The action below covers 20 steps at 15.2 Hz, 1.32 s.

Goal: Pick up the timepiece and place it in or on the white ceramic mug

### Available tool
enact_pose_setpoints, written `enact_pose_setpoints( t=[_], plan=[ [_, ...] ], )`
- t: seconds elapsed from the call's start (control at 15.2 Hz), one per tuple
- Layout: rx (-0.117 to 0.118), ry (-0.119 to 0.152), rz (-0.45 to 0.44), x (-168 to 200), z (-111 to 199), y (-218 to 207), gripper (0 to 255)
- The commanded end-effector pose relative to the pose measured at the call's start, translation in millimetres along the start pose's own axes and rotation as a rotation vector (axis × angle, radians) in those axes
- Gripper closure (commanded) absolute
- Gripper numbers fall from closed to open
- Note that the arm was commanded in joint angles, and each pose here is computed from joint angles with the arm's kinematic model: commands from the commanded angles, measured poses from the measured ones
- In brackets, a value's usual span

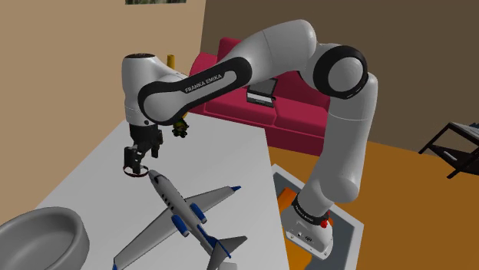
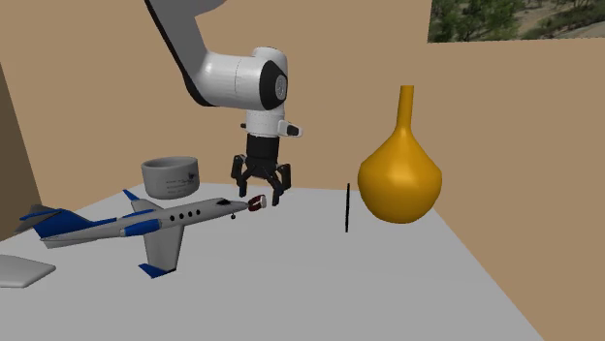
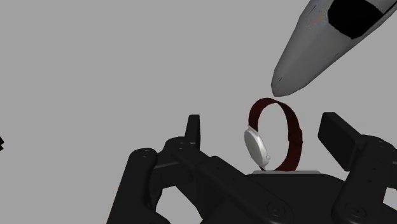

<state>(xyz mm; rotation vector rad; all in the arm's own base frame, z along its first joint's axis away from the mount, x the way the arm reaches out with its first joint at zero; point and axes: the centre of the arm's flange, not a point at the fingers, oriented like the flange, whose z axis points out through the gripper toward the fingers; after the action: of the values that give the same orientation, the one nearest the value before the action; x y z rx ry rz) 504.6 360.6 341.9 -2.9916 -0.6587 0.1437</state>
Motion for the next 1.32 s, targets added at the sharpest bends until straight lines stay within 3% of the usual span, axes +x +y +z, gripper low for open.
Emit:
enact_pose_setpoints(
  t=[0.0, 0.07, 0.13, 0.73, 1.25],
  plan=[
    [0.0, 0.0, 0.0, 0.0, 0.1, 0.0, 0],
    [0.0, 0.0, 0.0, 0.0, 0.0, 0.0, 0],
    [0.0, 0.0, 0.0, 0.0, 0.0, 0.0, 255],
    [0.0, 0.0, 0.0, 0.0, 0.1, 0.0, 255],
    [0.0, 0.0, 0.0, -3.2, -41.9, -4.0, 255]
  ],
)
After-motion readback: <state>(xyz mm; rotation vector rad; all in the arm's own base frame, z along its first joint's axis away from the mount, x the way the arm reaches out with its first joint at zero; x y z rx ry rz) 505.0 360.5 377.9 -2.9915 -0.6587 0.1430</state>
